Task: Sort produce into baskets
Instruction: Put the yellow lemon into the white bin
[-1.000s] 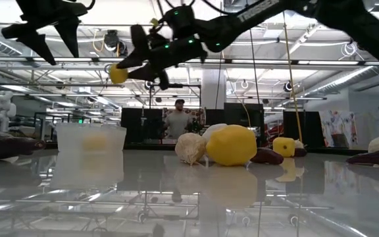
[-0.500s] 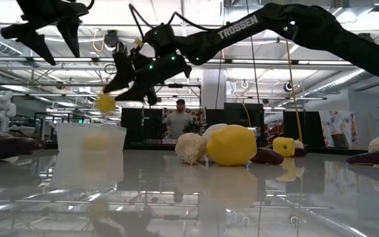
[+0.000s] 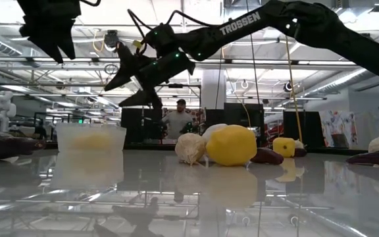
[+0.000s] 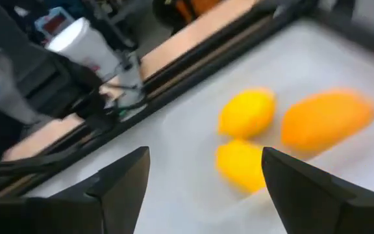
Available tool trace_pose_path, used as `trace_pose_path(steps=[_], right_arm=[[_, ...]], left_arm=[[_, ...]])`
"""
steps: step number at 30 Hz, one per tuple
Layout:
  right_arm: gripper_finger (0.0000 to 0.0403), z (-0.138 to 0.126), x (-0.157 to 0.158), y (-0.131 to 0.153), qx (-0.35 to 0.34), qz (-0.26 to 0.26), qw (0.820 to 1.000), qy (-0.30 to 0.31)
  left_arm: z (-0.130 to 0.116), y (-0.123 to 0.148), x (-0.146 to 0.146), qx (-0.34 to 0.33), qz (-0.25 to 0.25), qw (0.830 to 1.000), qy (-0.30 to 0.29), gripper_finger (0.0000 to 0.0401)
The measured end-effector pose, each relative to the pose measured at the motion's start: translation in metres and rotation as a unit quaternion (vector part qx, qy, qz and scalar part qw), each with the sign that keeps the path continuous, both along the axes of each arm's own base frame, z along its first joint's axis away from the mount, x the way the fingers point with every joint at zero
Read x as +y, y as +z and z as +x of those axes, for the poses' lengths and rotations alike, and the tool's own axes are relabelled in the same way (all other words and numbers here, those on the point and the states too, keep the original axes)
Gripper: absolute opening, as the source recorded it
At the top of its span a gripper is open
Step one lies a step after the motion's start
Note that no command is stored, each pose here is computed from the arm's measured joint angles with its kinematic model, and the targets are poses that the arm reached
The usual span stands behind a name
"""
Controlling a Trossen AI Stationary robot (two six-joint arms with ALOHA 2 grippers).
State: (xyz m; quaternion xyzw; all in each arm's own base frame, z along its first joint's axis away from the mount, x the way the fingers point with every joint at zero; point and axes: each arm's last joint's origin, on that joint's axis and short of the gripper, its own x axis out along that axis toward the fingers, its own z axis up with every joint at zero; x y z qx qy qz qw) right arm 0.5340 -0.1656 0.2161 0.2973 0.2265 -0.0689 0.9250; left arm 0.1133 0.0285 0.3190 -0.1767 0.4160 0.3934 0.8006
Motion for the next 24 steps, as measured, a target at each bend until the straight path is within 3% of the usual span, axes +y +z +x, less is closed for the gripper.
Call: trace_pose_path(steps=[3,6,11,15,24], right_arm=[[0.0286,-0.006,0.008,0.000,0.044,0.057,0.997,0.011],[0.0286,-0.012,0.023,0.008,0.083,0.063,0.994,0.016],[0.0286,-0.025,0.054,0.040,0.131,-0.019,0.990,-0.048],[0.0285,-0.044,0.080,0.065,0.184,-0.074,0.977,-0.075],[0.0285,-0.104,0.141,0.104,0.345,-0.105,0.931,-0.059]], left_arm=[[0.002,0.001,-0.001,0.012,0.015,0.999,-0.046,0.0320],[0.007,0.003,-0.001,0.005,0.025,0.996,-0.086,0.0320],[0.017,0.009,-0.002,-0.049,0.015,0.988,-0.146,0.0320],[0.024,0.015,-0.002,-0.093,0.022,0.984,-0.152,0.0320],[0.042,0.019,-0.001,-0.153,0.046,0.968,-0.193,0.0320]])
